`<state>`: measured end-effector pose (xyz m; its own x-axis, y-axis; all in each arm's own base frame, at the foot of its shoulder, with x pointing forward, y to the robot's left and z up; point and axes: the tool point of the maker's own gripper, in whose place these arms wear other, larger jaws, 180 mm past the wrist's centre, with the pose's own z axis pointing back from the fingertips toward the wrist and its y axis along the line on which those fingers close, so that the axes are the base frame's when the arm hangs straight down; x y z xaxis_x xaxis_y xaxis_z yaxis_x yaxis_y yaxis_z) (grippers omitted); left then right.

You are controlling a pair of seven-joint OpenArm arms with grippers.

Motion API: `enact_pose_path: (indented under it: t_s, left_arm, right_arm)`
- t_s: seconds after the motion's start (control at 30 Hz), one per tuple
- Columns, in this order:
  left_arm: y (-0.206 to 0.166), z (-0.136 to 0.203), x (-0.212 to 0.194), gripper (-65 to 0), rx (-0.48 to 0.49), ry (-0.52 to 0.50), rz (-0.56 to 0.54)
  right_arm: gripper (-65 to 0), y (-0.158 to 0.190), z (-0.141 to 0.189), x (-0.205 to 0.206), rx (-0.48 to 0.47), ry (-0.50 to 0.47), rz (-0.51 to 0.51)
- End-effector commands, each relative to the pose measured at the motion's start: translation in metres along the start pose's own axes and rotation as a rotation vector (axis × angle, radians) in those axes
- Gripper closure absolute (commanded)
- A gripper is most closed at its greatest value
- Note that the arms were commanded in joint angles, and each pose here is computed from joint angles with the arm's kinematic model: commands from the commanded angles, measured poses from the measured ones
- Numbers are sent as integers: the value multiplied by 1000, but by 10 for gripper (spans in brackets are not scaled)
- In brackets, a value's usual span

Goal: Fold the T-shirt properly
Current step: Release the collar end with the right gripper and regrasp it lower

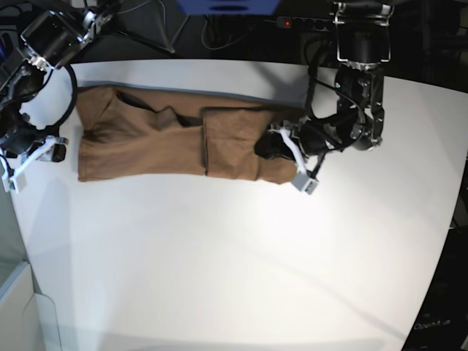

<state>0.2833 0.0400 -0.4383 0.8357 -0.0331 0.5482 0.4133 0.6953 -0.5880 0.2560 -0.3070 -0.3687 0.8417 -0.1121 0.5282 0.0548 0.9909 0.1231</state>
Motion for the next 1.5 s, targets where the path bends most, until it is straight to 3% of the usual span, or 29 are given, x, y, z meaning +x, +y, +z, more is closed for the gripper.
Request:
enact_pose_path:
  t_s: [0.0, 0.1, 0.47, 0.73, 1.0, 1.07, 1.23, 1.47]
  left_arm:
    - [6, 3, 5, -22, 27, 9, -19]
    - [6, 3, 5, -22, 27, 9, -19]
    - [13, 9, 4, -22, 43, 16, -25]
    - [12, 8, 12, -22, 41, 6, -35]
    - [12, 8, 12, -22, 41, 6, -35]
    - [12, 8, 12, -22, 41, 6, -35]
    - [11, 8, 12, -22, 40, 5, -34]
    - [10, 6, 12, -22, 38, 4, -35]
  right_arm:
    - [-328, 0, -2, 9, 33, -32, -19]
    - [-328, 6, -16, -3, 113, -9, -82]
    - [-328, 5, -18, -36, 110, 60, -97]
    - [-329, 31, -29, -56, 166, 92, -130]
    - [-324, 59, -39, -55, 223, 125, -57]
    - [-286, 62, -40, -56, 231, 125, -62]
    - [-71, 72, -43, -51, 249, 125, -32]
    - [-48, 66, -33, -36, 207, 106, 61]
